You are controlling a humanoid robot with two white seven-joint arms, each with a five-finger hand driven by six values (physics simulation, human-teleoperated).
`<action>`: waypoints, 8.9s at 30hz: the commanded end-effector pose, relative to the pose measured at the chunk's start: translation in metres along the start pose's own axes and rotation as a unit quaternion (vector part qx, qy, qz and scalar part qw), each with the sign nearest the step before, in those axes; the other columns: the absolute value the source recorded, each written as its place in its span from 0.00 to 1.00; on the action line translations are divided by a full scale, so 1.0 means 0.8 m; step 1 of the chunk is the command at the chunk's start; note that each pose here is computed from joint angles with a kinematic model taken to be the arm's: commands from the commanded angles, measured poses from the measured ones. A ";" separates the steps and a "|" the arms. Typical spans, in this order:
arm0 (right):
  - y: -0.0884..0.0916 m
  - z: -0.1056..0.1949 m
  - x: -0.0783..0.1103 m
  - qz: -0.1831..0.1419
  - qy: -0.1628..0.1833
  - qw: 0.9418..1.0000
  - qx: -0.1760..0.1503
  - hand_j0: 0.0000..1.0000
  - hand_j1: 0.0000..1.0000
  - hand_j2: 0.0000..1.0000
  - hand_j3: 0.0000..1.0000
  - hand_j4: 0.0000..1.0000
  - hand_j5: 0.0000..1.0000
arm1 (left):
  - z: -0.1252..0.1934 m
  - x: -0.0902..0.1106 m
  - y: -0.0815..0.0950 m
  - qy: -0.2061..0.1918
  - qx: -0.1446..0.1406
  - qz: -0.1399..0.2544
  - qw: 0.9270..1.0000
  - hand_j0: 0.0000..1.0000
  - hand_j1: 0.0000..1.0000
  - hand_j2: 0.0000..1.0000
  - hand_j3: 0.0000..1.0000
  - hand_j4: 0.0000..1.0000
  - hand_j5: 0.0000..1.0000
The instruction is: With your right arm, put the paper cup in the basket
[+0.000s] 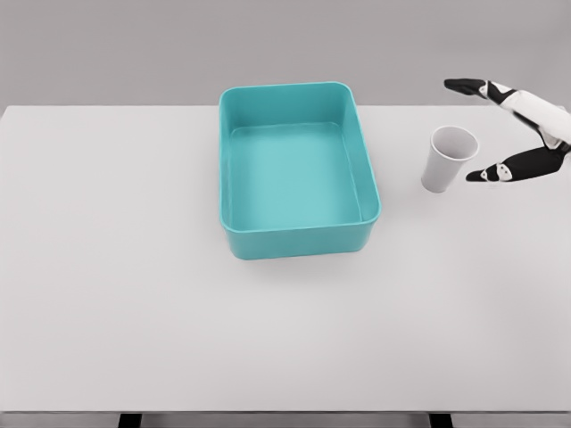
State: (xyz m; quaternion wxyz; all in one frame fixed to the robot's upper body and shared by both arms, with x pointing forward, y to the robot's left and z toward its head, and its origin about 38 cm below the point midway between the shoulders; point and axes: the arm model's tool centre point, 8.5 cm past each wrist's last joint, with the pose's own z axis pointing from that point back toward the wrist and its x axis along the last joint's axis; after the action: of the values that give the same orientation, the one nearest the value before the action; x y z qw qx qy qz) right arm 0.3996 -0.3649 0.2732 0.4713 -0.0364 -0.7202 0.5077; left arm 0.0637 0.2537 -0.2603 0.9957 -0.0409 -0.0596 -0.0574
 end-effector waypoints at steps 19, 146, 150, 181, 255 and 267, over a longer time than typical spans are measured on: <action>0.055 0.017 -0.148 -0.266 0.062 0.948 -0.166 1.00 1.00 1.00 1.00 1.00 1.00 | 0.000 0.001 0.000 -0.001 0.000 0.000 1.000 1.00 1.00 1.00 1.00 1.00 1.00; 0.084 -0.066 -0.128 -0.326 0.017 0.933 -0.152 0.50 0.50 0.50 0.50 0.50 0.50 | 0.000 0.000 0.000 0.000 0.000 0.000 1.000 1.00 1.00 1.00 1.00 1.00 1.00; 0.075 -0.071 -0.113 -0.313 -0.001 0.938 -0.150 0.50 0.50 0.50 0.50 0.50 0.50 | 0.000 0.000 0.000 0.000 0.000 0.000 1.000 1.00 1.00 1.00 1.00 1.00 1.00; 0.076 -0.137 -0.021 -0.205 -0.066 0.972 -0.091 0.50 0.50 0.50 0.50 0.50 0.50 | 0.000 -0.001 0.000 0.001 0.000 0.000 1.000 1.00 1.00 1.00 1.00 1.00 1.00; 0.116 -0.240 0.050 0.033 0.018 0.995 0.089 0.82 0.82 0.82 0.82 0.82 0.82 | 0.000 0.000 0.000 0.000 0.000 0.000 1.000 1.00 1.00 1.00 1.00 1.00 1.00; 0.113 -0.238 0.051 0.037 0.018 0.995 0.088 0.85 0.85 0.85 0.85 0.85 0.85 | 0.000 -0.001 0.000 0.001 0.000 0.000 1.000 1.00 1.00 1.00 1.00 1.00 1.00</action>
State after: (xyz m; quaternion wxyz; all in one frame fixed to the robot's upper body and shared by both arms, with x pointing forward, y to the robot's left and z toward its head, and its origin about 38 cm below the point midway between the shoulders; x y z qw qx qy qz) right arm 0.4753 -0.1661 0.2374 0.4666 -0.0312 -0.6621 0.5857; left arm 0.0635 0.2537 -0.2603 0.9958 -0.0409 -0.0593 -0.0573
